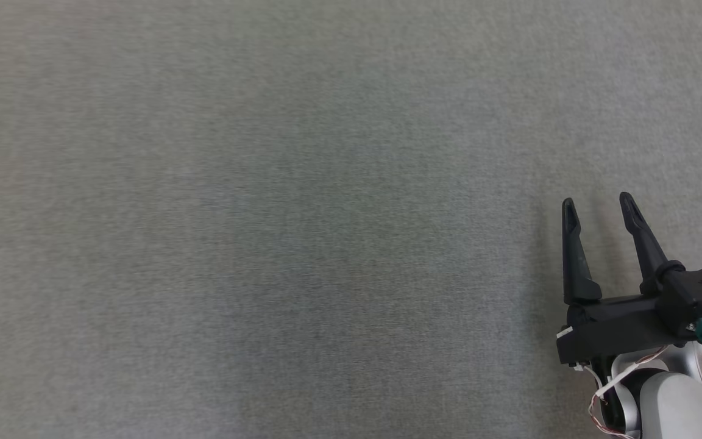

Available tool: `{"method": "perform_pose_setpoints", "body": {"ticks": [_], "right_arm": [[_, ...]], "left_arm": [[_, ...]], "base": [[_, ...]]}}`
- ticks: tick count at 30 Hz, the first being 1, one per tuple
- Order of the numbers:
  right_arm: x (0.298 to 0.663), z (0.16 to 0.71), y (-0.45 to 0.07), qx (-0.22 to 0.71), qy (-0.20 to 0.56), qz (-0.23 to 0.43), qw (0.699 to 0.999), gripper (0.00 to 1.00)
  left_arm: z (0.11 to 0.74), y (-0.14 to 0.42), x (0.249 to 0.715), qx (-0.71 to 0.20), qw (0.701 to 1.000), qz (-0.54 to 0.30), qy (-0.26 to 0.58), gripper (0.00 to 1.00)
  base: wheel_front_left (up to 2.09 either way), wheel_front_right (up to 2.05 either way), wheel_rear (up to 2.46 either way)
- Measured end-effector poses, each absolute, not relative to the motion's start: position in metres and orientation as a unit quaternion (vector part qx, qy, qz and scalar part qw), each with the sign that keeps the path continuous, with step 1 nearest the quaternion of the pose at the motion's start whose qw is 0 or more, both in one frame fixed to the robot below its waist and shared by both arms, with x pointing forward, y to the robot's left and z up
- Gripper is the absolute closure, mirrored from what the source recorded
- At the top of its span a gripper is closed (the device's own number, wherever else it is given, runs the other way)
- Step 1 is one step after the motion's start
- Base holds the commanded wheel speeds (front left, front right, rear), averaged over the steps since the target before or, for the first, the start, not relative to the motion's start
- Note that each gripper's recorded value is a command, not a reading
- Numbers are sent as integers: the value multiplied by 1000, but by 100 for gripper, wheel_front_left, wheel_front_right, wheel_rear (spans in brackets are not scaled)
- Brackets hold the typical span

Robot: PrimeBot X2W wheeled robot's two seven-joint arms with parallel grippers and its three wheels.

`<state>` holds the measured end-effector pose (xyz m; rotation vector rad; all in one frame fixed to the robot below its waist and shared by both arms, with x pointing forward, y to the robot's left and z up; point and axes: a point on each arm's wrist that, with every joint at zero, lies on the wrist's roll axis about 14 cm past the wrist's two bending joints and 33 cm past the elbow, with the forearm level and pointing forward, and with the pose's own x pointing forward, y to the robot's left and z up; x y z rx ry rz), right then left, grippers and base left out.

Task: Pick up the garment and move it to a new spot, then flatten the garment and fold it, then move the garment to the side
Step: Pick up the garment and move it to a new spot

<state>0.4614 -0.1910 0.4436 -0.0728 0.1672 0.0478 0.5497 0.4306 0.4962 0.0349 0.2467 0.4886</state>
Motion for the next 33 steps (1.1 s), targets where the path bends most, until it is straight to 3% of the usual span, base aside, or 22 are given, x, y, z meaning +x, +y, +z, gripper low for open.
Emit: {"method": "perform_pose_setpoints", "body": {"ticks": [9, 10, 11, 14, 18, 27, 33], "right_arm": [[455, 433, -207, -46, 101, 4, 994, 0], [455, 433, -207, -45, 101, 5, 994, 0], [455, 433, -206, -45, 101, 6, 994, 0], [455, 436, -203, -43, 97, 9, 994, 0], [456, 441, -198, -41, 90, 16, 995, 0], [448, 451, -179, -20, 78, 39, 996, 0], [440, 463, -173, -1, 64, 46, 997, 0]], "left_arm": [[423, 427, 550, 33, 936, 237, 258, 0], [421, 428, 549, 32, 934, 241, 262, 57], [421, 428, 548, 33, 933, 242, 264, 100], [424, 429, 547, 39, 936, 239, 254, 100], [461, 428, 560, 55, 954, 237, 176, 100], [596, 418, 576, 71, 974, 211, -29, 100], [703, 366, 575, 94, 972, 142, -164, 100]], "base": [[0, 0, 0], [0, 0, 0], [0, 0, 0], [0, 0, 0], [0, 0, 0], [0, 0, 0], [0, 0, 0]]}}
